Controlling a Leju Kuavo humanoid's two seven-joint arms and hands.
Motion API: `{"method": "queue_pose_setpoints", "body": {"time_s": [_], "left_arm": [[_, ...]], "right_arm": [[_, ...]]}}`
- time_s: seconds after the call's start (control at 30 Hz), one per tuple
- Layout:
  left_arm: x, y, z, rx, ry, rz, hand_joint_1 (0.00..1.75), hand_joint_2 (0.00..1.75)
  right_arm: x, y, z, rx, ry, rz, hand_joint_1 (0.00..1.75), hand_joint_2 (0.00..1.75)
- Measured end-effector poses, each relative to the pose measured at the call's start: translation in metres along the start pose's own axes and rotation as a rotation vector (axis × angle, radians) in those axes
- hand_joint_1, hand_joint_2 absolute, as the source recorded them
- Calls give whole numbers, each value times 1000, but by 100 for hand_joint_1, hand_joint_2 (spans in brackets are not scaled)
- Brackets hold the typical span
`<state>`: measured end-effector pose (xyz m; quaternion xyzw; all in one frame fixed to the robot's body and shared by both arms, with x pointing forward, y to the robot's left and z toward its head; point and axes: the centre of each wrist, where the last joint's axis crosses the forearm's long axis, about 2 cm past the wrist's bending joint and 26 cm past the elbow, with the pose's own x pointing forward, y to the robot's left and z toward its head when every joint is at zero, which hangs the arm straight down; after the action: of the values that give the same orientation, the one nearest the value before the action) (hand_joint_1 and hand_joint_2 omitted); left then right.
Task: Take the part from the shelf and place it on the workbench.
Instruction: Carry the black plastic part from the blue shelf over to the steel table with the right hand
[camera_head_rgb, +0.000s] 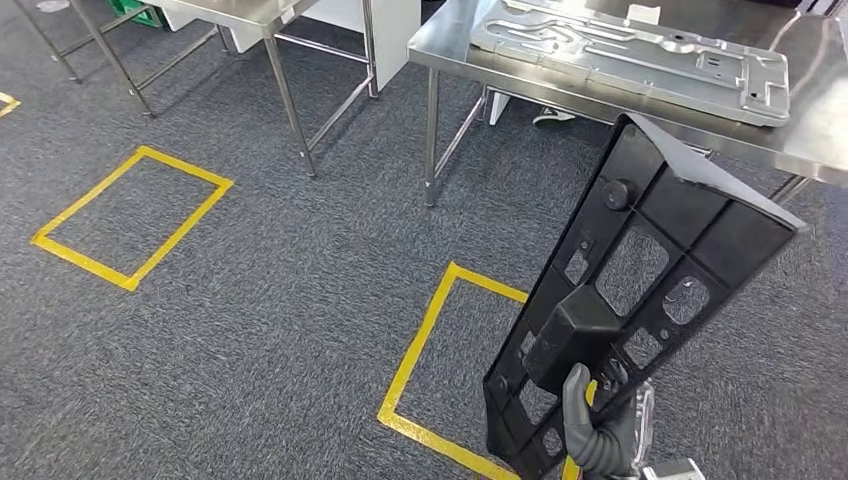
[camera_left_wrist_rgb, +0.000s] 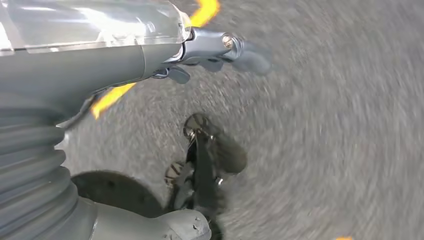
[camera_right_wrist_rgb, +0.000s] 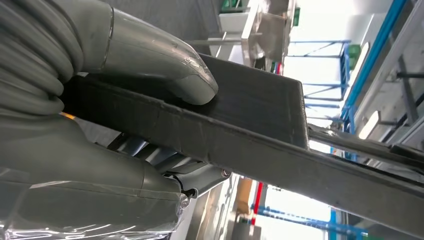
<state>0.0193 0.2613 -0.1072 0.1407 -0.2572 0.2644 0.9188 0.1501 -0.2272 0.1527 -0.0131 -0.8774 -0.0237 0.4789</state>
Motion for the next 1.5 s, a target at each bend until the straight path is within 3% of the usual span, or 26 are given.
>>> {"method": "queue_pose_setpoints", "body": {"time_s": [0.3,0.53,0.87,1.07,1.2,1.37,1.5], "left_arm": [[17,-32,2,172,-1,238,0,175],[29,-29,-6,239,7,370,0,175],[69,10,-40,338,39,490,0,175],[134,50,-71,353,95,580,0,175],[173,82,-84,363,77,594,0,175],[187,98,-87,380,52,592,0,175],[195,100,-89,375,107,605,0,175]], "right_arm": [[1,14,-14,62,39,-29,175,175],[-2,23,-22,94,30,-78,175,175],[-11,40,-29,205,42,-163,175,175],[-18,51,-30,308,42,-212,175,175],[-21,51,-31,361,34,-221,175,175],[-26,49,-28,387,50,-211,175,175],[-26,49,-32,414,42,-230,175,175]]}}
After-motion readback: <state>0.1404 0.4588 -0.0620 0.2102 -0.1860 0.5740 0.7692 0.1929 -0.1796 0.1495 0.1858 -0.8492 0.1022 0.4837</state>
